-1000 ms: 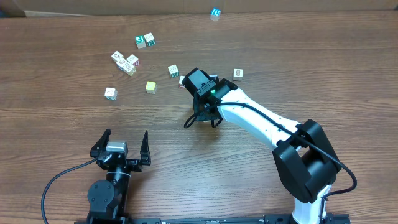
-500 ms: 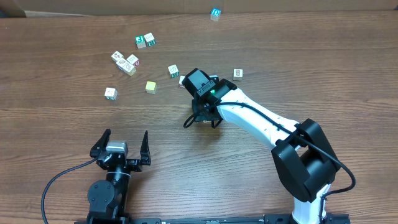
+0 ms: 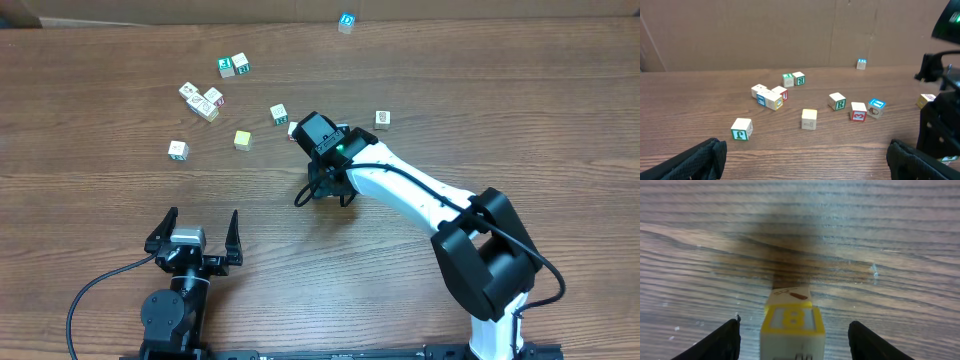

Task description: Form a tower

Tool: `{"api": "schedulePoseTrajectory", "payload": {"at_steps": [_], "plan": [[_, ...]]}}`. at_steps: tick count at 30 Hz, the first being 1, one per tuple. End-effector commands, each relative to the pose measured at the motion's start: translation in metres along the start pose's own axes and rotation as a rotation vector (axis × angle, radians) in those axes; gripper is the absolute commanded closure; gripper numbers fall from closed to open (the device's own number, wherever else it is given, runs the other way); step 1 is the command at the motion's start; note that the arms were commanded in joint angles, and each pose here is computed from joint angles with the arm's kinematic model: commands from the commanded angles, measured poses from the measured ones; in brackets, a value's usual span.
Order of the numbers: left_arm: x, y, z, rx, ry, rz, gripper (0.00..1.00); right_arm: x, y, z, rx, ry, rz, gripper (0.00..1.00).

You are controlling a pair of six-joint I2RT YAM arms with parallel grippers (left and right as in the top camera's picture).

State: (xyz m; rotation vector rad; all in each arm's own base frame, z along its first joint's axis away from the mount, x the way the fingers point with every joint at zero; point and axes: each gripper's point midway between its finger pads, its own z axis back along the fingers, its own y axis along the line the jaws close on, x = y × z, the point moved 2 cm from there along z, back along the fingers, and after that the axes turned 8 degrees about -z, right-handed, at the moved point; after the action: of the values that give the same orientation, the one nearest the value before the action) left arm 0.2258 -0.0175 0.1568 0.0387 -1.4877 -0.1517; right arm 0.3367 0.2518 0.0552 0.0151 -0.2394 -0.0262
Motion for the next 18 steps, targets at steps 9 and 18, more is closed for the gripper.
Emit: {"api": "schedulePoseTrajectory", "payload": {"at_steps": [9,18], "plan": [[0.0009,-0.0001,0.0003,-0.004,-0.01,-0.015,0.0,-0.0072,-0.0002,-0.0236,-0.02,0.039,0.012,0.6],[0.0011,0.0,0.0004,-0.003,-0.01,-0.015,0.01,-0.0084,-0.0013,-0.0233,-0.024,0.045,0.013,0.71]]}}
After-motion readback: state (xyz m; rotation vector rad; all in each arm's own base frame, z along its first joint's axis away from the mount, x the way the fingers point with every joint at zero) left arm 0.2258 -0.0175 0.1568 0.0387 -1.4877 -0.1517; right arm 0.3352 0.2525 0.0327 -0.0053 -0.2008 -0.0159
